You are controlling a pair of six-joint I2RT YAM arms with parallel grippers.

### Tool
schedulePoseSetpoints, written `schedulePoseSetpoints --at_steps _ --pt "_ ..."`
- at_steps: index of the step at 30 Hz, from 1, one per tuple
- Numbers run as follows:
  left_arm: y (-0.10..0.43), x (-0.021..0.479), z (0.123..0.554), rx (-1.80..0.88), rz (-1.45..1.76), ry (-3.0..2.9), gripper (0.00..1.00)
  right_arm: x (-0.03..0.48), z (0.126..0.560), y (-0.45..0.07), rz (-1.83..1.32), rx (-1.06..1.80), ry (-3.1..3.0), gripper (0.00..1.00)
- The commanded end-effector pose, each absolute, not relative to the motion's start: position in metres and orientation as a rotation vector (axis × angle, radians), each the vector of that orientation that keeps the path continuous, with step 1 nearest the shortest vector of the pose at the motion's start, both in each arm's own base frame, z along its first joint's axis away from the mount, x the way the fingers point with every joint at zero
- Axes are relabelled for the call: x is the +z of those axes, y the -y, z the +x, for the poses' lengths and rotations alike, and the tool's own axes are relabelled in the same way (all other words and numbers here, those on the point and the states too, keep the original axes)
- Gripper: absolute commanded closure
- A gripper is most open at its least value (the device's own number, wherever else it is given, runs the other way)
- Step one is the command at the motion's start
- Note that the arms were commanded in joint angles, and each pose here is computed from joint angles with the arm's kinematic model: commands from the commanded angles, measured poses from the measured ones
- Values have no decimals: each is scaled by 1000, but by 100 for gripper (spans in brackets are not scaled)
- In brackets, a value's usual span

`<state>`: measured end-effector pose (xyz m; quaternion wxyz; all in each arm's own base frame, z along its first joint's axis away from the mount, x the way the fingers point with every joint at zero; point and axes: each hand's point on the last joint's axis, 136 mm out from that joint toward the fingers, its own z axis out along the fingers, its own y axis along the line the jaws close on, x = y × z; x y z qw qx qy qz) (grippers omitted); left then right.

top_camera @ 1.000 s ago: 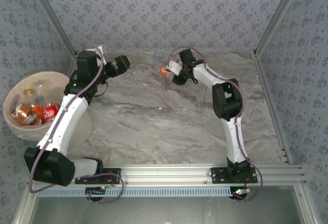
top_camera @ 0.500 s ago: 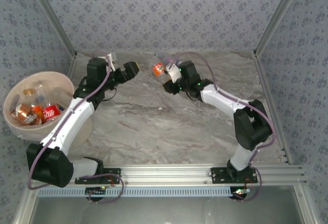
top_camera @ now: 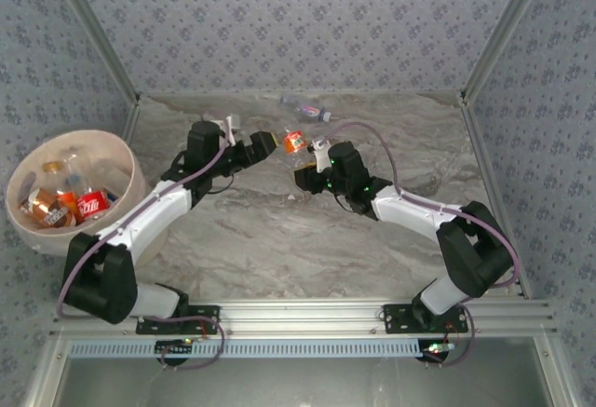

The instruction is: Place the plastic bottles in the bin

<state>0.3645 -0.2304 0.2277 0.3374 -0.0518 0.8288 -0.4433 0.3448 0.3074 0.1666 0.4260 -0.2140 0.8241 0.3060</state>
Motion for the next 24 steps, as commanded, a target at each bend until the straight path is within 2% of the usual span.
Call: schedulePoseSetpoints --at_steps 1,7,16,19,24 --pt "263 260 361 -1277 46 -2047 2 196 348 -316 -505 821 -1972 86" --pt "266 253 373 -1183 32 -2056 2 207 337 -327 -552 915 -1923 85" --pt "278 254 391 -1220 12 -2053 3 220 315 -345 -653 1048 -1854 84" --pt "280 254 394 -1238 -4 -2046 10 219 312 -347 -672 1056 -1852 84" --pt "285 256 389 -1289 12 -2053 34 221 310 -346 -660 1071 -1848 81"
